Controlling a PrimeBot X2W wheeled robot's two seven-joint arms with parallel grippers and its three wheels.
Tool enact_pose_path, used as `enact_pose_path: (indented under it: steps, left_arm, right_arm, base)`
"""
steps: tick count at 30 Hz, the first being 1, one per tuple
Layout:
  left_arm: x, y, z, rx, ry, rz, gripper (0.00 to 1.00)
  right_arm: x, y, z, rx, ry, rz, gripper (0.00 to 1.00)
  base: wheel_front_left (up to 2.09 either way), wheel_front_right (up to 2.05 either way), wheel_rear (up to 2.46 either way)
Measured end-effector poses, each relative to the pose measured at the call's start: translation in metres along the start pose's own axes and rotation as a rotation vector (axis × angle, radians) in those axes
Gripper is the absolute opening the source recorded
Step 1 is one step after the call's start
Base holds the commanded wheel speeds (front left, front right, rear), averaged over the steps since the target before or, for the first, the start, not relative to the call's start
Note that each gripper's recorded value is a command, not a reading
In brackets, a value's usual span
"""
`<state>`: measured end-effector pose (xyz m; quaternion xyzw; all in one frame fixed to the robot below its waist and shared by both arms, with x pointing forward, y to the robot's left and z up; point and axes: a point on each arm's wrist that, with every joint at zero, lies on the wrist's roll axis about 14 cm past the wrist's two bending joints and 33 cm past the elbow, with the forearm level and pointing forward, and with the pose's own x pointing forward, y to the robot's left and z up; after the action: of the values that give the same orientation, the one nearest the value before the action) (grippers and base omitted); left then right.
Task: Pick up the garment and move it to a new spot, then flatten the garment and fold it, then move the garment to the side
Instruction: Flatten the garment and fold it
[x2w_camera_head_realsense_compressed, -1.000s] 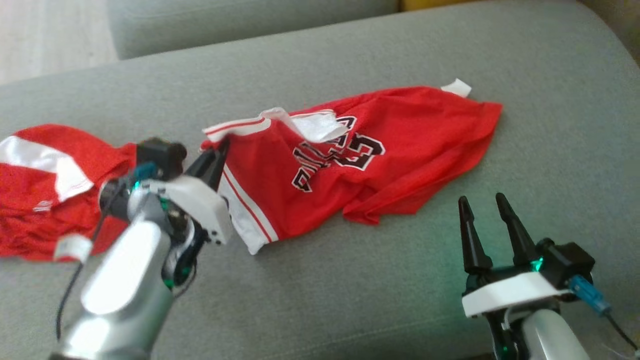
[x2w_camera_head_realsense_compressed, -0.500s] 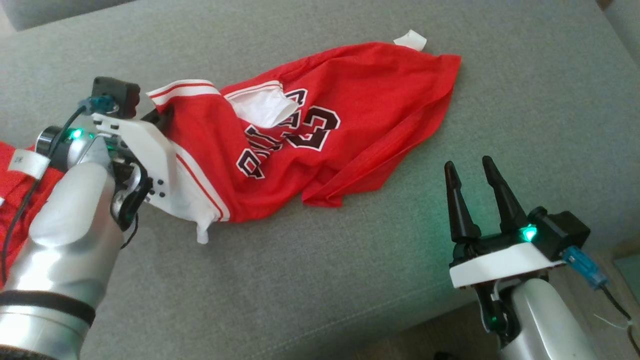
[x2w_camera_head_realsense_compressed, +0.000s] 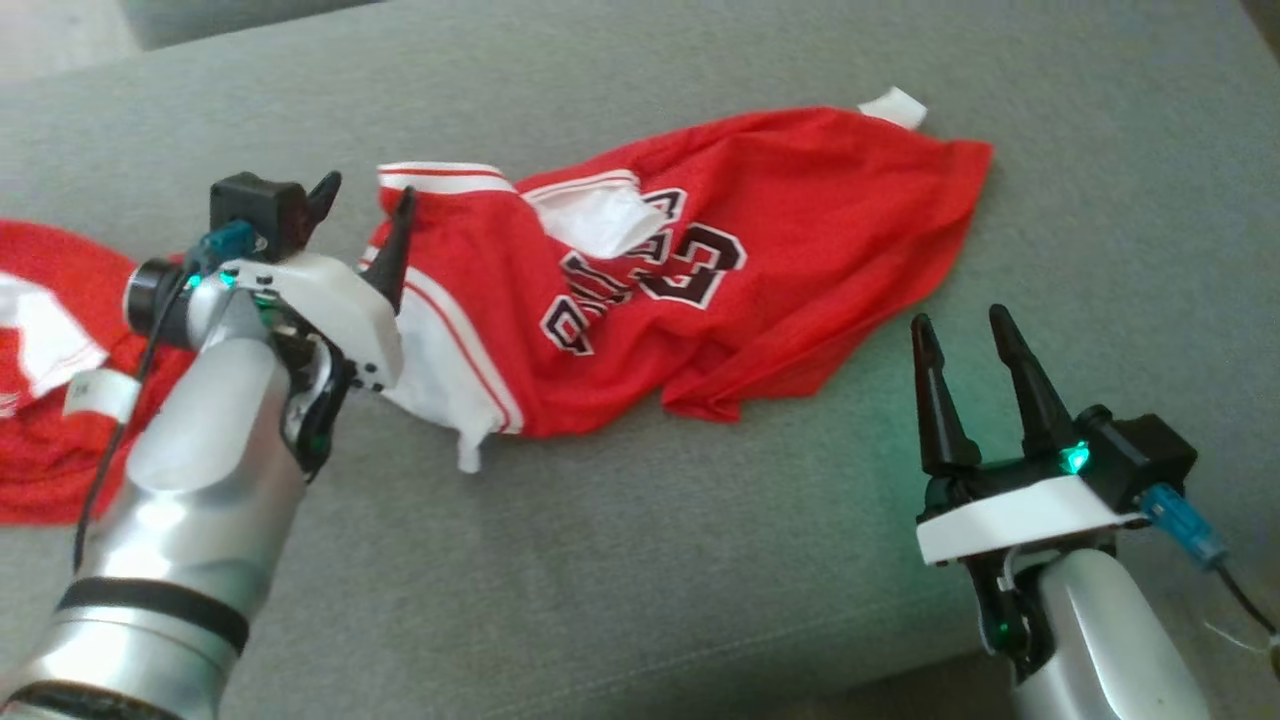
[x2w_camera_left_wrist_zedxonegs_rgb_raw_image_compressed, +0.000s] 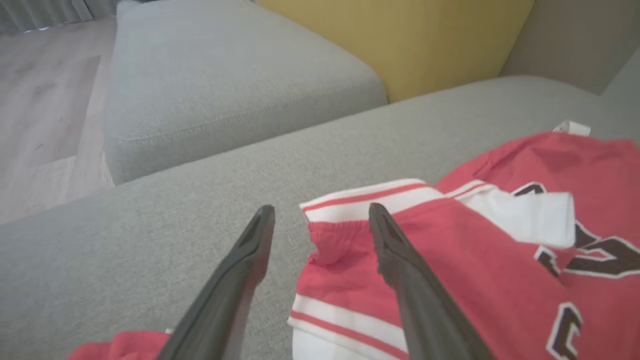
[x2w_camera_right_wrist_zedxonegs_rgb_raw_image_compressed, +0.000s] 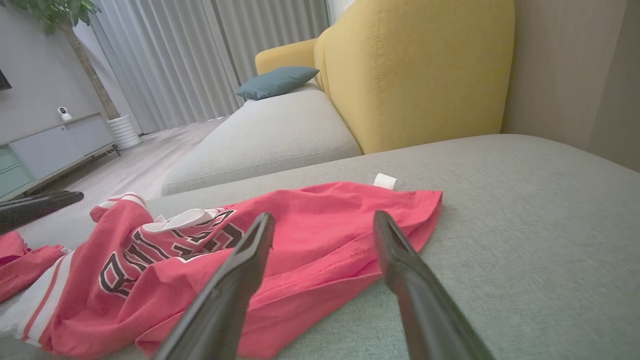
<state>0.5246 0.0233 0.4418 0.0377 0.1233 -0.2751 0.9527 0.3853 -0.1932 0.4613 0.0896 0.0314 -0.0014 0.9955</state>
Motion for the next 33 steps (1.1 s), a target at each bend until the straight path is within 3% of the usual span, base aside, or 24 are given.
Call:
enact_pose_path:
  steps: [9, 21, 29, 33]
  left_arm:
    - [-0.05, 0.009, 0.034, -0.087, -0.19, 0.111, 1.0]
    - [-0.145, 0.003, 0.022, -0.242, -0.308, 0.304, 1.0]
    - [-0.16, 0.004, 0.012, -0.274, -0.305, 0.343, 1.0]
    - [-0.161, 0.006, 0.011, -0.271, -0.305, 0.348, 1.0]
  right_arm:
    - [0.01, 0.023, 0.005, -0.013, -0.02, 0.072, 1.0]
    - [-0.001, 0.049, -0.009, -0.02, 0.02, 0.147, 1.0]
    - [-0.003, 0.08, -0.019, -0.022, 0.051, 0.24, 1.0]
    - [-0.01, 0.1, -0.045, -0.026, 0.157, 0.303, 1.0]
  base:
    - [0.0, 0.0, 0.0]
    - [0.0, 0.0, 0.0]
    - [0.0, 0.0, 0.0]
    - [0.0, 0.0, 0.0]
